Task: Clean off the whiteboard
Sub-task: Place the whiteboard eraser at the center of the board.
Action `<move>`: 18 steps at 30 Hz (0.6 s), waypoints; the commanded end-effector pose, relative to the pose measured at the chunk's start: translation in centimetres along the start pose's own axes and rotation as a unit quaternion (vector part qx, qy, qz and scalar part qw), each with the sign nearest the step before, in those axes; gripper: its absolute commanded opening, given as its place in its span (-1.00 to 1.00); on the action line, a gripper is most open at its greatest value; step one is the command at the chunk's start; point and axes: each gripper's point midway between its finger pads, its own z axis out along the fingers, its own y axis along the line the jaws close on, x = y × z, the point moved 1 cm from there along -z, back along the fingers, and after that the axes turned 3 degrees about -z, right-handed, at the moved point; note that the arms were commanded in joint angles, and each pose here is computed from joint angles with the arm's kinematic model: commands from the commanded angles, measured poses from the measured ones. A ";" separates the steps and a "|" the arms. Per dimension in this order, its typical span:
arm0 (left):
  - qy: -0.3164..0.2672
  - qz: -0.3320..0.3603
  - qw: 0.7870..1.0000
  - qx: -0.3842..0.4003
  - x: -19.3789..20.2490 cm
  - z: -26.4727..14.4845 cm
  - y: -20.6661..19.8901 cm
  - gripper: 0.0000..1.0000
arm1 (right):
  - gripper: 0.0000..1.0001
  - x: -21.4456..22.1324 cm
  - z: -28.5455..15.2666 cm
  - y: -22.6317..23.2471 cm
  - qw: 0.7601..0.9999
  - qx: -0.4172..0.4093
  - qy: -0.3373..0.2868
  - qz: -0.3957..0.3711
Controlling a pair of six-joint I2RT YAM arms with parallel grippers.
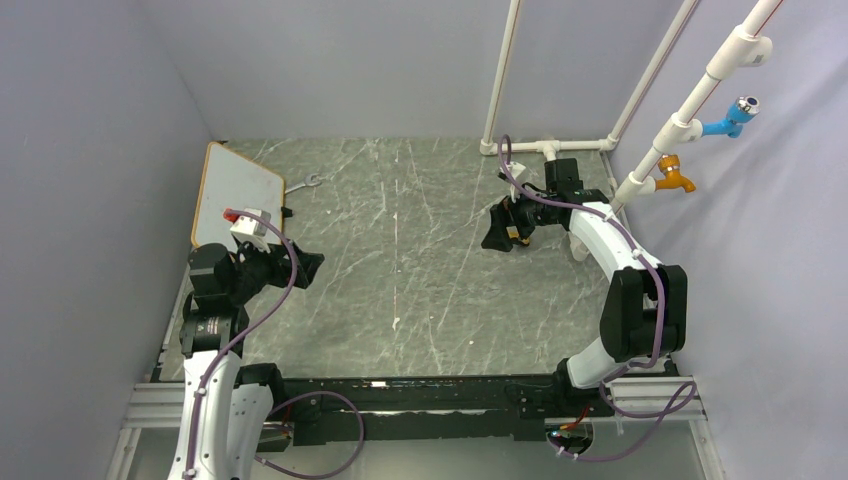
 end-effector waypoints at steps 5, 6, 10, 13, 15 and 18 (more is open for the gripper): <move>-0.021 0.013 1.000 0.017 -1.0 0.0 -0.7 0.99 | 0.99 -1.6 -1.1 0.6 0.999 -0.004 -0.024 -0.030; -0.021 0.013 1.000 0.016 -1.1 0.0 -0.7 0.99 | 0.99 -1.6 -1.1 0.7 0.999 -0.004 -0.025 -0.030; -0.021 0.012 1.000 0.017 -1.0 0.0 -0.7 0.99 | 0.99 -1.6 -1.1 0.7 0.999 -0.003 -0.025 -0.032; -0.020 0.013 1.000 0.016 -1.0 0.0 -0.6 0.99 | 0.99 -1.7 -1.2 0.7 0.999 -0.002 -0.025 -0.033; -0.020 0.013 1.000 0.015 -1.0 0.0 -0.6 0.99 | 0.99 -1.7 -1.2 0.7 0.999 -0.002 -0.025 -0.033; -0.021 0.014 1.000 0.014 -1.0 -0.1 -0.6 0.99 | 0.99 -1.7 -1.2 0.7 0.999 -0.002 -0.026 -0.033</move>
